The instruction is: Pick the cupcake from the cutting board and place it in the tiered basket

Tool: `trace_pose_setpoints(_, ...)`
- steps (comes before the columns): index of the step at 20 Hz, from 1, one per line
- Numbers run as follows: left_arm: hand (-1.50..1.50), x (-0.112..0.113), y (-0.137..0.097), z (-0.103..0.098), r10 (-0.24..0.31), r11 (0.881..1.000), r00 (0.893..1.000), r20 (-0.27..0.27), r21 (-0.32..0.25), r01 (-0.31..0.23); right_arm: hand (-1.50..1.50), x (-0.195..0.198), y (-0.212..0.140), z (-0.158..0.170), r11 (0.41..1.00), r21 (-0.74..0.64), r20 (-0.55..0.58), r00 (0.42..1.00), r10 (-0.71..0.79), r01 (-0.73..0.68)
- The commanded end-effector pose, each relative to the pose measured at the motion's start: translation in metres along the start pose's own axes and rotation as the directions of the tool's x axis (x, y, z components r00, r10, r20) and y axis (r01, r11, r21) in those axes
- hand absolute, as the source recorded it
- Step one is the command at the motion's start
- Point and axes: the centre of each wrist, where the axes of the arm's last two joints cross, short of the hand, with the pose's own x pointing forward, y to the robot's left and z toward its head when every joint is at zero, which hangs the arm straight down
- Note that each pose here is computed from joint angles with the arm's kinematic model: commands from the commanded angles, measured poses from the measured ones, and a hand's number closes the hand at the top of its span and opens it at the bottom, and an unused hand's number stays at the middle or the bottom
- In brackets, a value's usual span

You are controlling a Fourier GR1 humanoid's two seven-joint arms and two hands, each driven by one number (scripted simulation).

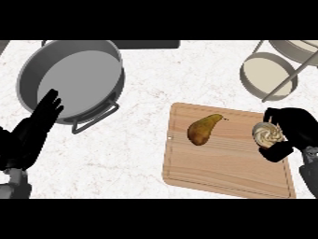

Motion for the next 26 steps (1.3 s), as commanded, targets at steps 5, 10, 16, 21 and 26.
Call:
trace_pose_setpoints(5,0.00,-0.006,-0.003,0.004,0.024,1.000,1.000,0.000,0.008,-0.024,1.50,-0.141,-0.087,0.016,0.971,-0.238,0.094,0.996,-0.011,0.033)
trace_pose_setpoints(10,0.00,-0.007,-0.001,0.004,0.024,1.000,1.000,-0.012,0.005,-0.024,1.50,-0.178,-0.114,0.023,0.832,-0.411,0.308,0.916,-0.258,0.373)
trace_pose_setpoints(16,0.00,-0.006,-0.002,0.002,0.001,1.000,1.000,-0.001,-0.010,-0.001,1.50,-0.245,-0.155,0.056,0.689,-0.413,0.534,0.771,-0.347,0.596)
trace_pose_setpoints(21,0.00,-0.005,-0.014,0.005,0.015,0.999,1.000,-0.002,-0.044,-0.015,1.50,-0.285,-0.181,0.085,0.703,-0.325,0.586,0.718,-0.375,0.632)
trace_pose_setpoints(26,0.00,0.004,-0.009,-0.008,0.010,0.997,1.000,0.018,-0.071,-0.009,1.50,-0.260,-0.213,0.055,0.738,-0.251,0.597,0.700,-0.391,0.627)
